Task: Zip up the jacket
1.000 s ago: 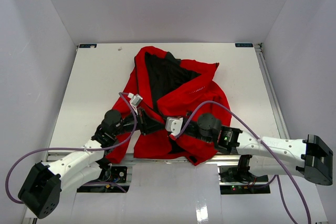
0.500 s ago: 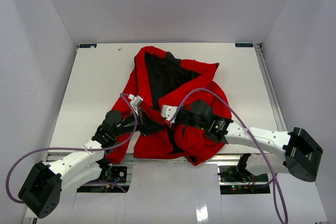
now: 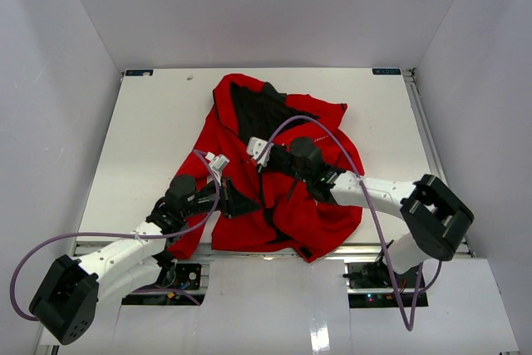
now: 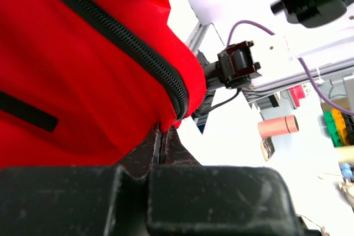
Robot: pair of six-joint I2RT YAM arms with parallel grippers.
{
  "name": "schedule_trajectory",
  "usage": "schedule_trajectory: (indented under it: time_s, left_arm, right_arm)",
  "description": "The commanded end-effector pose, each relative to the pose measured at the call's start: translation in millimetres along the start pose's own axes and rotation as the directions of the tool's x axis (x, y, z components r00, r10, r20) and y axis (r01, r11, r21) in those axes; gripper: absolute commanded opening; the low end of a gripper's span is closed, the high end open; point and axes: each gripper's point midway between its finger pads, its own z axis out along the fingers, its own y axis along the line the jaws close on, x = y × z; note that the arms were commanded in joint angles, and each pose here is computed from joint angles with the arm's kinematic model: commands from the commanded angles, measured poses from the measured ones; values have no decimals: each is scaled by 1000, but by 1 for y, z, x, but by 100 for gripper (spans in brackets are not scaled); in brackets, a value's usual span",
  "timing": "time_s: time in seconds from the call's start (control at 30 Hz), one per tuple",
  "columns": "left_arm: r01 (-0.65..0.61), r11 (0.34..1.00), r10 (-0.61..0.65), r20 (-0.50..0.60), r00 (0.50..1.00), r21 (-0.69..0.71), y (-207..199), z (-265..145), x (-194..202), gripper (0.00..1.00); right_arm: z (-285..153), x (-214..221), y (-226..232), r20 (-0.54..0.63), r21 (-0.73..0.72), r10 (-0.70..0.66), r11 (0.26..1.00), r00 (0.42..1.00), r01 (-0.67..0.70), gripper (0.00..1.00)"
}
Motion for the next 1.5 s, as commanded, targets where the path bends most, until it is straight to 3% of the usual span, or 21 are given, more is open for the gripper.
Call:
schedule_trajectory:
  time_s: [0.0,0.57,0.7,0.8,0.93,0.97,1.1,1.3,1.47]
  left_arm:
    - [15,1000,-15,-64,998,-11,5,-3,18,0]
    - [5,997,-7,-32,999,-79,20,-4,17,0]
    - [4,995,-7,-33,999,-104,24,-1,13,3]
    - [-3,993,0,-28,1000,-119,26,2,10,15]
    - [5,990,-6,-8,1000,-137,30,2,7,12]
    - [19,988,-19,1,1000,-154,33,1,8,16]
    - [38,979,-34,23,999,-198,46,-4,15,65]
    - [43,941,7,146,989,-334,55,-13,-17,81]
    - [82,873,44,246,968,-481,72,-25,-45,86]
  right_arm:
    - [7,-32,-87,131,268,-38,963,991,2,8]
    - [16,-37,-172,201,350,-75,937,977,0,8]
    - [14,-33,-163,220,298,-52,954,974,-17,8]
    - [9,-31,-147,237,248,-43,969,971,-18,8]
    - [16,-18,-129,177,136,76,986,981,-101,9]
    - [21,-24,-131,163,101,115,986,980,-133,11]
    - [36,-2,-121,16,45,336,941,942,-336,29]
    - [38,23,-113,-56,97,453,889,890,-447,47]
    - [50,46,-97,-187,124,596,803,781,-583,52]
